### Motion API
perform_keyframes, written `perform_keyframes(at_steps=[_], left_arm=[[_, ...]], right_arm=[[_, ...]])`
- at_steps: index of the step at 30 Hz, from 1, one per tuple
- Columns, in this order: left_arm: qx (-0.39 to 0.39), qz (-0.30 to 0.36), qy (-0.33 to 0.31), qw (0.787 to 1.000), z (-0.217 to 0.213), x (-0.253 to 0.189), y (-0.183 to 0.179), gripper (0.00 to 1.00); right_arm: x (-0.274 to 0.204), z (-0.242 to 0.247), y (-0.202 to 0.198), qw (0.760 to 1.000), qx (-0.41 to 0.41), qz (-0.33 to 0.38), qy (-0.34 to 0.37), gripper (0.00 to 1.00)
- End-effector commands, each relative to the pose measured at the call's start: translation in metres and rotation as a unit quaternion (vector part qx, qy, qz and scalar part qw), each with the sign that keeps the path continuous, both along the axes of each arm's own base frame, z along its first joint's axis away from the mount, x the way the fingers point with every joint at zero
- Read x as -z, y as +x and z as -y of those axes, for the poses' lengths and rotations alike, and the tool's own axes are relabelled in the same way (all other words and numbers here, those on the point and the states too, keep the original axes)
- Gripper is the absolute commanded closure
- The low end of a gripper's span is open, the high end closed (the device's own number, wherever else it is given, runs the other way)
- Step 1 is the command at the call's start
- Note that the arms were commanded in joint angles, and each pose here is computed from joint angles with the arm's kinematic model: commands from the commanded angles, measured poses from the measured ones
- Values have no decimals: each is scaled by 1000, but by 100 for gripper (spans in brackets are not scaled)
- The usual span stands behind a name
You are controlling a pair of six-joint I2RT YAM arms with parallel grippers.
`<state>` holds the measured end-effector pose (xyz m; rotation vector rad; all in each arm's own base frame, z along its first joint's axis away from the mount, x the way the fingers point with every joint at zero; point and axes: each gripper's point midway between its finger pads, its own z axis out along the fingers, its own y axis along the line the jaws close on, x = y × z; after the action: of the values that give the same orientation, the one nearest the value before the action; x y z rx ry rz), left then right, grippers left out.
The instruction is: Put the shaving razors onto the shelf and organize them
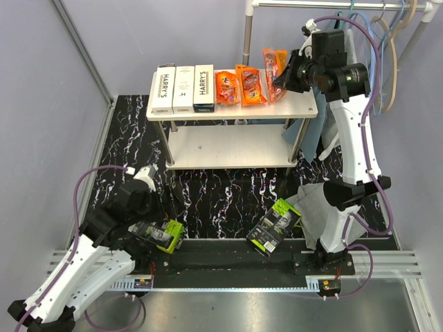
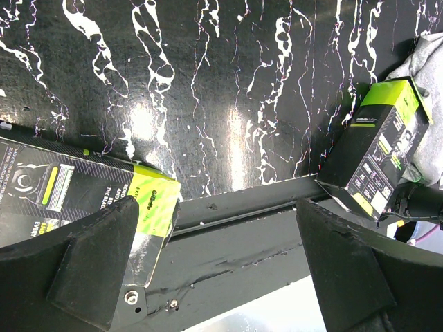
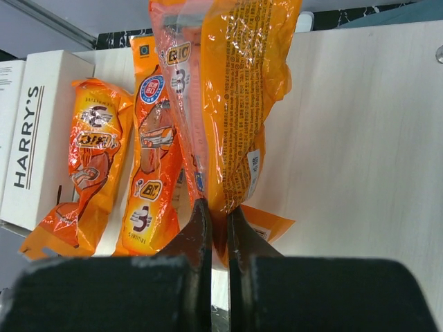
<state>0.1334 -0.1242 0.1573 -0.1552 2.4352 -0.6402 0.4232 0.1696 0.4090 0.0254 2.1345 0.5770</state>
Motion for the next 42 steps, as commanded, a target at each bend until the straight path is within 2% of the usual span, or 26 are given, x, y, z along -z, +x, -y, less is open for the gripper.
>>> perform_keyframes(at_steps=[1, 12, 17, 19, 20, 22, 23, 26, 30, 36, 42], left_arm=[[1, -1, -4, 1000, 2, 0, 1, 1], [2, -2, -2, 1000, 2, -1, 2, 1], [5, -4, 3, 1000, 3, -1, 3, 1], [6, -4, 2, 1000, 3, -3, 3, 1], [6, -5, 2, 1000, 3, -2, 3, 1], [6, -5, 3, 1000, 3, -1, 2, 1], [5, -5, 4, 1000, 2, 0, 2, 1], [5, -7, 2, 1000, 3, 1, 1, 1], [5, -8, 1, 1000, 3, 1, 1, 1], [5, -6, 0, 1000, 3, -1, 2, 1], [6, -3, -3, 1000, 4, -4, 2, 1]], right_arm=[[-4, -4, 6, 1000, -7, 9, 11, 94], [12, -14, 17, 999, -7, -17, 31, 84], [11, -16, 17, 999, -8, -17, 38, 73], [1, -14, 15, 999, -7, -2, 43, 64], [1, -14, 16, 999, -5, 1, 45, 55], [-11, -12, 12, 999, -2, 18, 47, 46], [-11, -12, 13, 999, -2, 22, 48, 36], [-21, -7, 7, 998, 6, 40, 48, 22], [-28, 5, 4, 997, 31, 55, 39, 10], [-46, 15, -4, 994, 52, 86, 42, 2], [-58, 16, -8, 992, 51, 102, 49, 0]])
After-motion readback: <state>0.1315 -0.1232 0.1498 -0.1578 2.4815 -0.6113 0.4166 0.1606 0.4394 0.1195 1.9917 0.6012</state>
